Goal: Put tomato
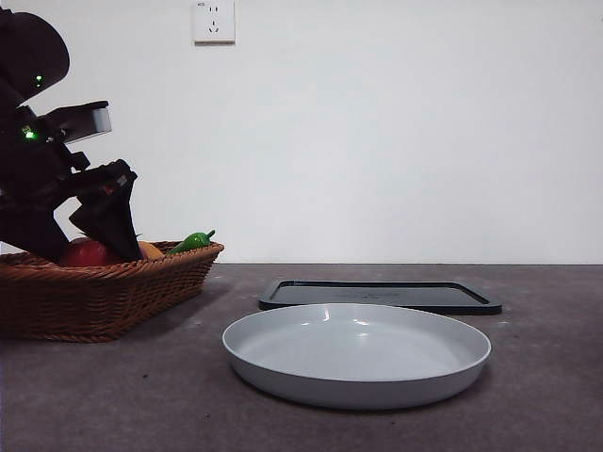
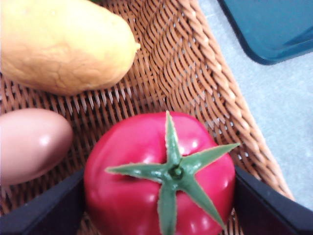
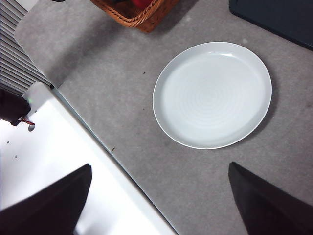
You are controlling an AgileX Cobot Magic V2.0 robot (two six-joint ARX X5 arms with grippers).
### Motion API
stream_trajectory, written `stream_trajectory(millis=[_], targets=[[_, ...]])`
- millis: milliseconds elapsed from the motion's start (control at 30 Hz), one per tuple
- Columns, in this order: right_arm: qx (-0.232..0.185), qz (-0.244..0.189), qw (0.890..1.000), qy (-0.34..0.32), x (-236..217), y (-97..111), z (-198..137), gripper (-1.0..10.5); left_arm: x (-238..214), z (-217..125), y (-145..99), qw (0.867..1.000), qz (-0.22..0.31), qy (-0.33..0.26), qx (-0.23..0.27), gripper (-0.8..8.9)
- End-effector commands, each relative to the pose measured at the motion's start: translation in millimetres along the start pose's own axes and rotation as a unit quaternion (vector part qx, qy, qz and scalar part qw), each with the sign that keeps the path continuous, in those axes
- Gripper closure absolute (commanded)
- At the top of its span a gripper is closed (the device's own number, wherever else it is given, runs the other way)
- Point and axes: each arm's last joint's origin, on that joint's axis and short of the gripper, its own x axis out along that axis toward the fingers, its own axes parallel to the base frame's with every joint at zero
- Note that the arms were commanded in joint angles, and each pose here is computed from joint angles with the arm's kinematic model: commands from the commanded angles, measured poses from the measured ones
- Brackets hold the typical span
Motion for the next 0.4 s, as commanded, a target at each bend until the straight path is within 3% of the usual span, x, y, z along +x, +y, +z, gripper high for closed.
stream_trajectory(millis=[33, 200, 400], targets=[[-0.002, 0.002, 1.000, -0.005, -2.1, 2.1, 4.1, 5.0, -15.1, 16.2, -4.9, 0.999, 0.001, -0.039, 0.012, 4.85], [-0.003, 0.002, 1.000, -0.005, -2.1, 2.1, 4.2, 5.0, -46.3, 30.2, -21.6, 0.995, -0.008, -0.094, 0.037, 4.85], [-0.004, 0.002, 1.000, -0.007, -2.1, 2.1, 4.6, 5.0, -78.8, 38.7, -58.4, 0.986, -0.050, -0.149, 0.064, 4.85]])
